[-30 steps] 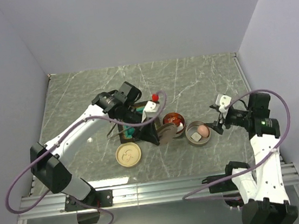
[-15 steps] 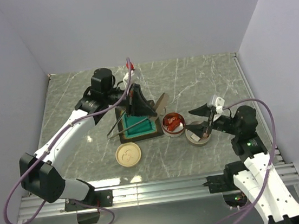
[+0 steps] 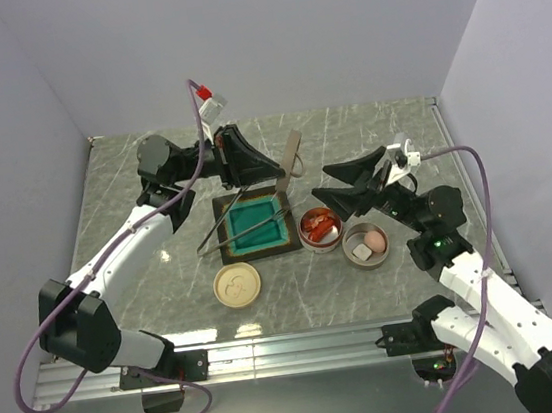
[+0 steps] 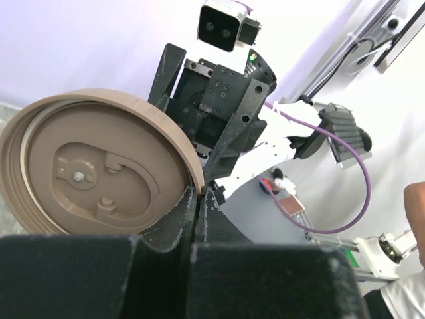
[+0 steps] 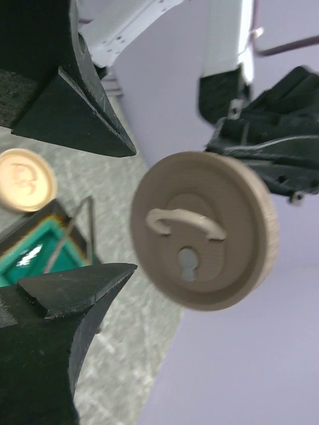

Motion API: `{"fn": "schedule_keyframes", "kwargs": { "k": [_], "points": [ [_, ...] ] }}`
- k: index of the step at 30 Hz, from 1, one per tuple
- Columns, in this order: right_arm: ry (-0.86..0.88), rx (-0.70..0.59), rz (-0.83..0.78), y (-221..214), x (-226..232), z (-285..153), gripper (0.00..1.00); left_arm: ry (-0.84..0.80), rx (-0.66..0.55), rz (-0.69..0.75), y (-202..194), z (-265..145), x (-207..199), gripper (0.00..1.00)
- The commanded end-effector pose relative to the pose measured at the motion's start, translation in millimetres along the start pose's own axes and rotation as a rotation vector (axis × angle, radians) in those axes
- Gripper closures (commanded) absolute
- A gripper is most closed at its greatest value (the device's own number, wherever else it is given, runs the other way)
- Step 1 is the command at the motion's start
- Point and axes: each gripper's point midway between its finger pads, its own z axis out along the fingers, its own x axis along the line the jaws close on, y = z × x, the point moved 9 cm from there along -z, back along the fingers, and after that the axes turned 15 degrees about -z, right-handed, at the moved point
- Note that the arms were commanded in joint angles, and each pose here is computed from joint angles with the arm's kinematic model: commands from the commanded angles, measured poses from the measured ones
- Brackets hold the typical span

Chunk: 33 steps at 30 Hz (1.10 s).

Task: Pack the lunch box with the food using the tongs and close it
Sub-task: Pass the lid of the lunch box from the left arm to the right

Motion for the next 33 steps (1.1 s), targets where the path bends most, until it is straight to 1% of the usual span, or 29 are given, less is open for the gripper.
{"fn": "schedule_keyframes", "kwargs": {
  "k": [1, 7, 15, 16, 20, 23, 27, 31, 33],
  "points": [
    [-0.023, -0.163, -0.026, 38.3, 0.9, 18.0, 0.28, -0.063, -0.06, 0.04, 14.6, 2.8, -18.5, 1.0],
    [-0.009, -0.184, -0.067, 42.7, 0.5, 29.6, 0.3, -0.078, -0.074, 0.025, 15.8, 4.1, -18.8, 1.0],
    [-0.029, -0.189, -0.084, 46.5, -6.6, 43.2, 0.38, -0.094, -0.076, 0.016, 16.3, 6.0, -23.1, 1.0],
    [-0.024, -0.185, -0.083, 45.1, -7.2, 45.4, 0.4, -0.098, -0.075, 0.011, 16.2, 6.8, -24.2, 1.0],
    [0.001, -0.187, -0.082, 46.1, -7.1, 50.5, 0.54, -0.115, -0.061, 0.026, 15.1, 9.2, -28.6, 1.0],
    [0.014, -0.184, -0.082, 44.5, -6.2, 51.6, 0.59, -0.119, -0.065, 0.02, 13.9, 9.1, -30.0, 1.0],
    [0.048, -0.175, -0.085, 42.2, -1.7, 51.3, 0.61, -0.122, -0.068, 0.017, 13.7, 8.9, -31.0, 1.0],
    [0.027, -0.165, -0.088, 36.6, -3.5, 50.3, 0.62, -0.13, -0.065, 0.02, 13.6, 9.3, -31.9, 1.0],
    [0.037, -0.166, -0.088, 36.3, -2.5, 50.4, 0.64, -0.13, -0.065, 0.012, 12.6, 9.5, -31.2, 1.0]
  ]
}}
